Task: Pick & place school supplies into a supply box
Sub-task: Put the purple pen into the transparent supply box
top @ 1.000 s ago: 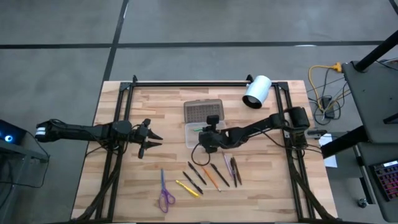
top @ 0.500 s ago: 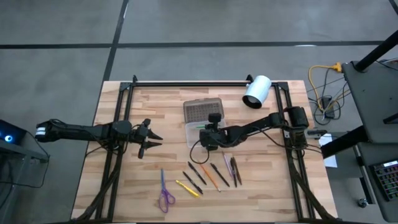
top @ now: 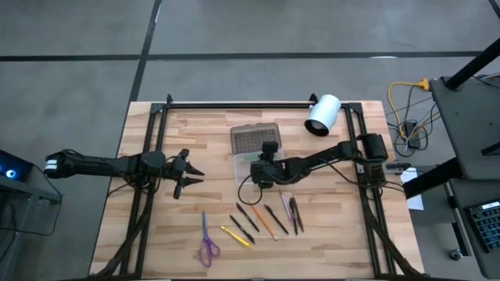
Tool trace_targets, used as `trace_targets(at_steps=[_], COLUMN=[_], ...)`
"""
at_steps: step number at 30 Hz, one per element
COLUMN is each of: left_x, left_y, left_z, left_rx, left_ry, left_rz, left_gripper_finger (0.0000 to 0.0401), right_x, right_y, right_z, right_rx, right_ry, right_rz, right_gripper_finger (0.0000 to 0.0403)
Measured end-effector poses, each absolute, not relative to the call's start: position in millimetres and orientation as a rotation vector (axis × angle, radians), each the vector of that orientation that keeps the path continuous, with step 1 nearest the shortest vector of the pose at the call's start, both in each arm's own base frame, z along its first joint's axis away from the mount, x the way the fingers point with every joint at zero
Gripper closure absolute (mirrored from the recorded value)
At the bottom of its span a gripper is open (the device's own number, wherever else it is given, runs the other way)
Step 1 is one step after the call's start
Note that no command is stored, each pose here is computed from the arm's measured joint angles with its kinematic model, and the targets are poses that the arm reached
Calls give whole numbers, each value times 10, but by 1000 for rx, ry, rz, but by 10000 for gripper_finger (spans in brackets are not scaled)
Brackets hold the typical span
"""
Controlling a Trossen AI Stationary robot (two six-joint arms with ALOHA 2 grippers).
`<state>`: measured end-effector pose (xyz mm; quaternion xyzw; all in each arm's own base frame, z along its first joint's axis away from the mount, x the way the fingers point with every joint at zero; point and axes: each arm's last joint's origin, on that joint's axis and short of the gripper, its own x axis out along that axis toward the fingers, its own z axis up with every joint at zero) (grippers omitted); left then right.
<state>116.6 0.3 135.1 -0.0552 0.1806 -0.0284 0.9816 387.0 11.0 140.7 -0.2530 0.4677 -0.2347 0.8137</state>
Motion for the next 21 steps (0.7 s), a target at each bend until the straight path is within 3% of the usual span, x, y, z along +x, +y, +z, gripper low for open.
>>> trace_targets(at_steps=[9,21], left_x=[1166,1166], left_y=[3,3], left_z=[1351,1351], left_rx=[-111,-111], left_ry=[363,363], left_rz=[-57,-57], left_gripper_finger=[302,302], right_x=[3887,3959], right_y=[124,297], right_z=[1466,1917], right_rx=[-539,-429], right_ry=[1012,1087], right_rz=[-500,-549], right_gripper_finger=[299,314])
